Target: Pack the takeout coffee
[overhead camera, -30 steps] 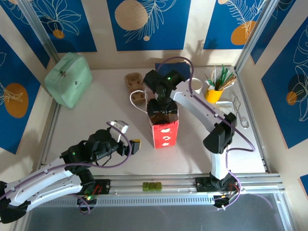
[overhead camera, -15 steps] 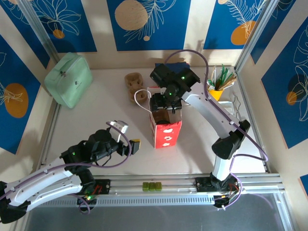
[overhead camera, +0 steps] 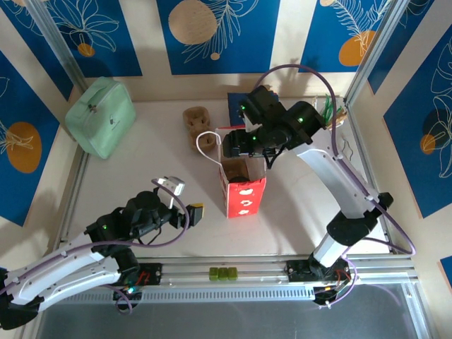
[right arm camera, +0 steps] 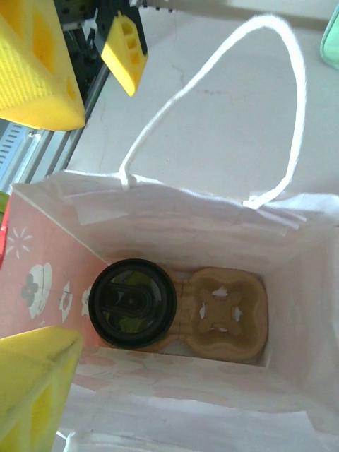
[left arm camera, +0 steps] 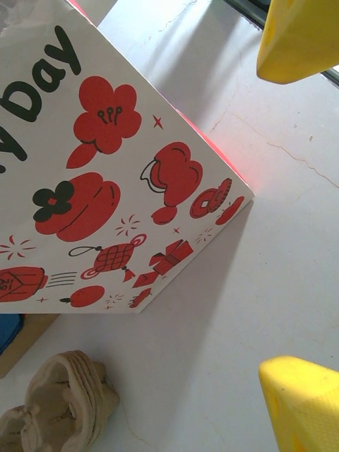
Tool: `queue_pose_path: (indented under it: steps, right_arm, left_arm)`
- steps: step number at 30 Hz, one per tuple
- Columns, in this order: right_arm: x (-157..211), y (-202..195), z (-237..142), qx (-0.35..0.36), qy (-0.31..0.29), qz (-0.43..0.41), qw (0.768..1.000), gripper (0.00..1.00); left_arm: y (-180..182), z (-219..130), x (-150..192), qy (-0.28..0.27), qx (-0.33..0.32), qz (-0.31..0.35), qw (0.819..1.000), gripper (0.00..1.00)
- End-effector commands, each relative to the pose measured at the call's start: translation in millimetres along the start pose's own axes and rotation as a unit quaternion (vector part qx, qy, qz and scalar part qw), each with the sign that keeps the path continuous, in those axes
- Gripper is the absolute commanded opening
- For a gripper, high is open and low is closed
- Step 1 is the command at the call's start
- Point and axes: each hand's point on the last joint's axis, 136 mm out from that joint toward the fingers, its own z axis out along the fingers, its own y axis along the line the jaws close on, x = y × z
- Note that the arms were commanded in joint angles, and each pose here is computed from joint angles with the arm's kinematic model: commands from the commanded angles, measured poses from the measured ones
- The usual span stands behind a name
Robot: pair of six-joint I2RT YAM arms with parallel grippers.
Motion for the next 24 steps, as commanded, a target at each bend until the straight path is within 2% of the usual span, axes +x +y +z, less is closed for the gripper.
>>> queue_pose_path:
  steps: [1, 5, 11, 21, 24]
  right_arm:
    - [-2.4, 9.5, -26.9, -0.038, -0.028, -0.009, 0.999, 0.73]
    - [-7.1, -0.9, -37.4, -0.027, -0.048, -0.009, 0.998, 0.74]
    - [-26.8, -38.9, -54.9, 0.017, -0.091, 0.007, 0.996, 0.75]
    - [-71.1, -150.2, -66.7, 0.122, -0.165, 0.089, 0.974, 0.77]
    - [-77.9, -180.1, -62.8, 0.14, -0.167, 0.12, 0.969, 0.77]
  left_arm:
    - [0.5, -6.0, -9.8, -0.014, -0.006, -0.008, 1.0, 0.99]
    - [3.8, -7.9, -14.2, -0.017, -0.018, -0.011, 1.0, 0.99]
    - [9.1, -12.0, -22.5, -0.03, -0.036, -0.015, 0.999, 1.0]
    - [31.3, -15.4, -29.6, -0.054, -0.099, 0.003, 0.994, 0.99]
    - [37.8, -16.5, -28.0, -0.064, -0.114, 0.002, 0.991, 0.99]
